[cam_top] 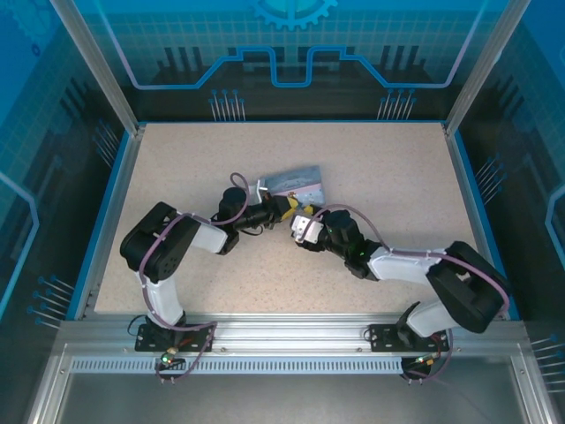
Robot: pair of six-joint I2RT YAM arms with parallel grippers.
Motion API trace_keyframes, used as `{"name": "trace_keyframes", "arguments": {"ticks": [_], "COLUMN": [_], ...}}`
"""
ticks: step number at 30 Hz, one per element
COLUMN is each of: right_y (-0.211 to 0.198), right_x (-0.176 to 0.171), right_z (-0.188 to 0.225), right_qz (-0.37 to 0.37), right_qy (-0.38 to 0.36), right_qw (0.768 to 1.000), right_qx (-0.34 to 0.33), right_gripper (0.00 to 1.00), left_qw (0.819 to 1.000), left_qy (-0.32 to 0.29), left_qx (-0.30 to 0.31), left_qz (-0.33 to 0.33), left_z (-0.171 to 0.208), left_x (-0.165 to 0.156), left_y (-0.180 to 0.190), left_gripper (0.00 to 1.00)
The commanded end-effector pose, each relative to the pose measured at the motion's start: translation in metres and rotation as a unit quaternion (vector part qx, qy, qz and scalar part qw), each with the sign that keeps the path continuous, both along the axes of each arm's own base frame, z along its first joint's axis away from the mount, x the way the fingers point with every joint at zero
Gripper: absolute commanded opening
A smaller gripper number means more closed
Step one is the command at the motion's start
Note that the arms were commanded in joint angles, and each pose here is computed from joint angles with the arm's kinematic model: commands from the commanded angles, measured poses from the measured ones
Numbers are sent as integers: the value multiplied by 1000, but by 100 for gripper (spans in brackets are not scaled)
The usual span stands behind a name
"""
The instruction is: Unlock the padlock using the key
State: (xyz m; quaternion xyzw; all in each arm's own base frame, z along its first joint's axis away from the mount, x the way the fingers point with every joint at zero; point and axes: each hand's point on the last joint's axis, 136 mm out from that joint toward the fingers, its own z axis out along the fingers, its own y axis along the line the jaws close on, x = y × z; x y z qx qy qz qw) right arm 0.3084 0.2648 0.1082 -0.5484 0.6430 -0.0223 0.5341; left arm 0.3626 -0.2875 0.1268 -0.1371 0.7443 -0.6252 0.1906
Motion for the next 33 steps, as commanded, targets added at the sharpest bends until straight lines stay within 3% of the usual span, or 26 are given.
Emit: {"name": "trace_keyframes", "arguments": {"ticks": [1,15,33], "right_y": [11,12,7], "right_x": [19,35,48], "right_z": [29,32,9], "right_qz": [-2,-9,-35], "right_qy": [-81,-69,-52], "right_qw": [997,997,998], "right_qx": [8,21,-8], "right_gripper": [64,45,32], "left_qw": [1000,1000,1000], "left_qy": [-18,-11,-9], "left_qx": [-10,-16,-18], "left_qz": [8,7,7], "left_z": [19,21,18], "left_x": [5,5,4], "left_y": [2,2,2], "left_gripper": [0,0,0]}}
